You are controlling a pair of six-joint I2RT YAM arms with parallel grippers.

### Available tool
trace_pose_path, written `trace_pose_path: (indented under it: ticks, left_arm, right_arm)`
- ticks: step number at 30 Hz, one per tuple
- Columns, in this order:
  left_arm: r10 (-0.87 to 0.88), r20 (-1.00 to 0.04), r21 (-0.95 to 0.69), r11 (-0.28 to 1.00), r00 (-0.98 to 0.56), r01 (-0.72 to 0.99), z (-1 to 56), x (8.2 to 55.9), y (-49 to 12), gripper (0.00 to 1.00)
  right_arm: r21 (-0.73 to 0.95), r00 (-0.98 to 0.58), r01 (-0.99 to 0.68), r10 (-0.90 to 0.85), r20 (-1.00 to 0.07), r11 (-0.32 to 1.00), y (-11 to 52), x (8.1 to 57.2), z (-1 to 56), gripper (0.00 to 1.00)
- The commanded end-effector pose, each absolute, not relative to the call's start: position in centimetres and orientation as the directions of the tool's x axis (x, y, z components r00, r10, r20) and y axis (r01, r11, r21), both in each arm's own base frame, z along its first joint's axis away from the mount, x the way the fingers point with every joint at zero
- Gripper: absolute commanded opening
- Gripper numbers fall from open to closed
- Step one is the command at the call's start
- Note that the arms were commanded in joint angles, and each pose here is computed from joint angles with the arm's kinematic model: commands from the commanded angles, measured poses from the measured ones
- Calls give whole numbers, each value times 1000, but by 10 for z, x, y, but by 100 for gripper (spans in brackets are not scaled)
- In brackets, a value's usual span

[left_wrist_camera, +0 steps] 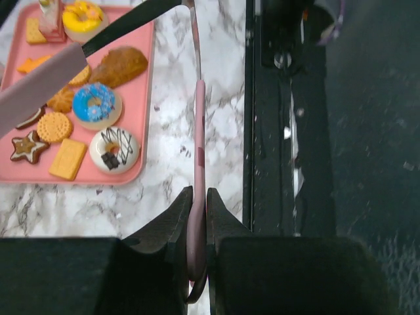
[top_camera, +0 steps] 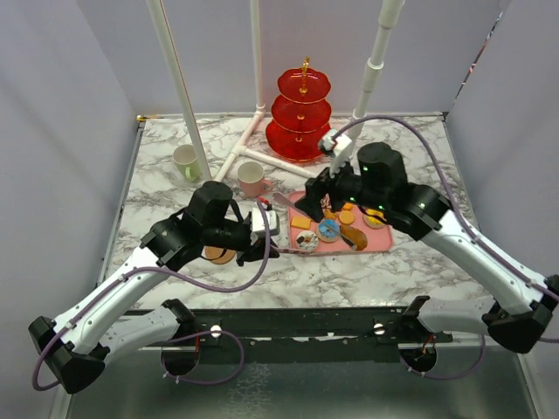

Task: Serve the afternoon tea
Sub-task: Pick up the clamp from the tray.

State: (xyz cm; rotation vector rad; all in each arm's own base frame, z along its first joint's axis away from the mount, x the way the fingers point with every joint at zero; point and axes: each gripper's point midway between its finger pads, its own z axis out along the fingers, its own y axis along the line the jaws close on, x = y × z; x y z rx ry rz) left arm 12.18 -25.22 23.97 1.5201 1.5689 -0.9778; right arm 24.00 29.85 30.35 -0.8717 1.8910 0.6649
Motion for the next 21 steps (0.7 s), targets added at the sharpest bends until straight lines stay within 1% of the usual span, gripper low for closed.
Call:
trace_pose_path:
  ticks: [1,5,9,13,16,21]
  left_arm:
    - [195,-969,-147,47,-154,988,297,119,-276,0]
    - [75,-974,-207,98,-215,973,325,126,-282,0]
    - [-5,-966,-256,139,-258,957,345,132,-282,0]
    - [-75,-952,-306,184,-297,934,357,143,-280,0]
    - [-164,-921,-383,206,-354,901,372,158,-275,0]
    - [-331,-819,-551,227,-468,803,394,196,-255,0]
  right_arm:
    - [122,-273,-838,-214,-938,532,280,219,326,94]
    - [124,-239,-838,-152,-959,532,258,205,345,98]
    - [125,-163,-810,-16,-987,573,235,195,382,100]
    - [144,-123,-828,75,-990,541,226,176,409,100]
    - [165,-144,-835,81,-986,525,222,165,410,100]
    - [214,-176,-866,125,-976,452,222,143,413,100]
